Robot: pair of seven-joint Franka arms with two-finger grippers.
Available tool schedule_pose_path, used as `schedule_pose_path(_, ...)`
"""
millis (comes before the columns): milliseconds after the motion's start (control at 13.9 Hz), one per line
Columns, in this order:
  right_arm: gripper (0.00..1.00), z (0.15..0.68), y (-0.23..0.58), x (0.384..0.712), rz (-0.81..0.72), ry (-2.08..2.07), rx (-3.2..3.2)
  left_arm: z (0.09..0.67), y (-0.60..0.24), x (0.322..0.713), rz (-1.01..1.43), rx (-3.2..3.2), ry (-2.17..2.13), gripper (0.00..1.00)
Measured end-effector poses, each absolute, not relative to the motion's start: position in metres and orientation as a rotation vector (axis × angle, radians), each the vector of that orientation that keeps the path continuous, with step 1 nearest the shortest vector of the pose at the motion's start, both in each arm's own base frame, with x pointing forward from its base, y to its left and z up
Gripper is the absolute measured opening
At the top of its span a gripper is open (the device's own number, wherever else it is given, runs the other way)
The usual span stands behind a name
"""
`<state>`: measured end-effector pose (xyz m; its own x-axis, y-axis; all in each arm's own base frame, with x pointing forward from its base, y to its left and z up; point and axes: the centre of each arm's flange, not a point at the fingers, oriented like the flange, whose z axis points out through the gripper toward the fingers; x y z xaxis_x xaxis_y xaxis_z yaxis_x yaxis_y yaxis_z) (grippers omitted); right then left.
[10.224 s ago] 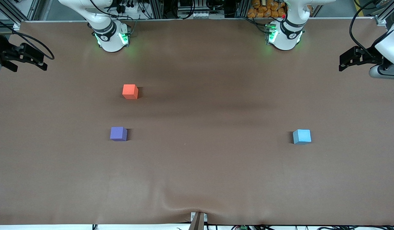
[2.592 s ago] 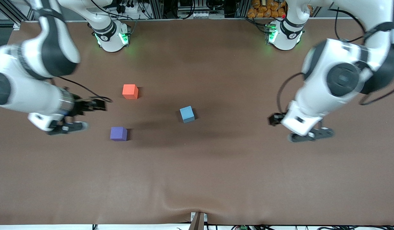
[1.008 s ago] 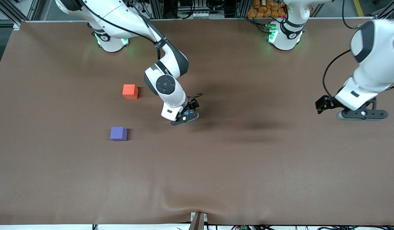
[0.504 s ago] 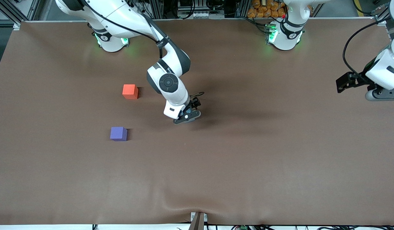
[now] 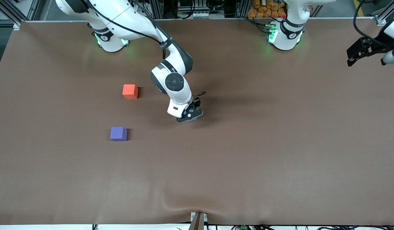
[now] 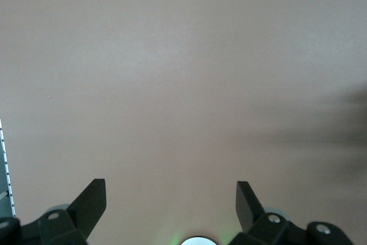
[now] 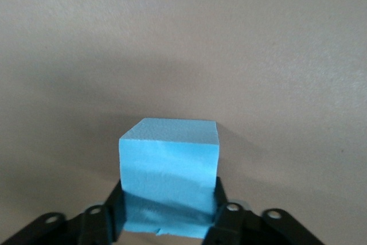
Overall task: Place blue block between orange and purple blocks
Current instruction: 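Lift the blue block with the right gripper toward the orange block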
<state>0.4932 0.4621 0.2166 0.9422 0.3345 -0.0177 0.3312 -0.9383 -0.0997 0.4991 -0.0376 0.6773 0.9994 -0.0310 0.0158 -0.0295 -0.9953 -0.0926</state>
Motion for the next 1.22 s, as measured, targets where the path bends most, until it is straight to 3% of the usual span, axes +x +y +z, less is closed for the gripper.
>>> schedule_pose_path(288,0.56,0.258,0.442,0.518,0.088,-0.448,-3.04,0.67,-0.03,0.502,-0.001,-3.05,0.032,1.0)
schedule_pose_path(504,0.56,0.36,0.369,0.553,0.127,-0.282,-3.083,0.669,-0.032,0.502,0.001,-3.05,0.037,1.0)
schedule_pose_path(720,0.5,0.428,0.269,0.557,0.17,-0.079,-3.114,0.669,-0.033,0.502,0.001,-3.05,0.039,1.0)
schedule_pose_path(1008,0.5,0.394,0.167,0.537,0.259,0.137,-3.129,0.667,-0.038,0.503,0.007,-3.049,0.056,1.0)
schedule_pose_path(1224,0.5,0.339,0.13,0.521,0.201,0.159,-3.119,0.659,-0.051,0.506,0.029,-3.045,0.096,1.0)
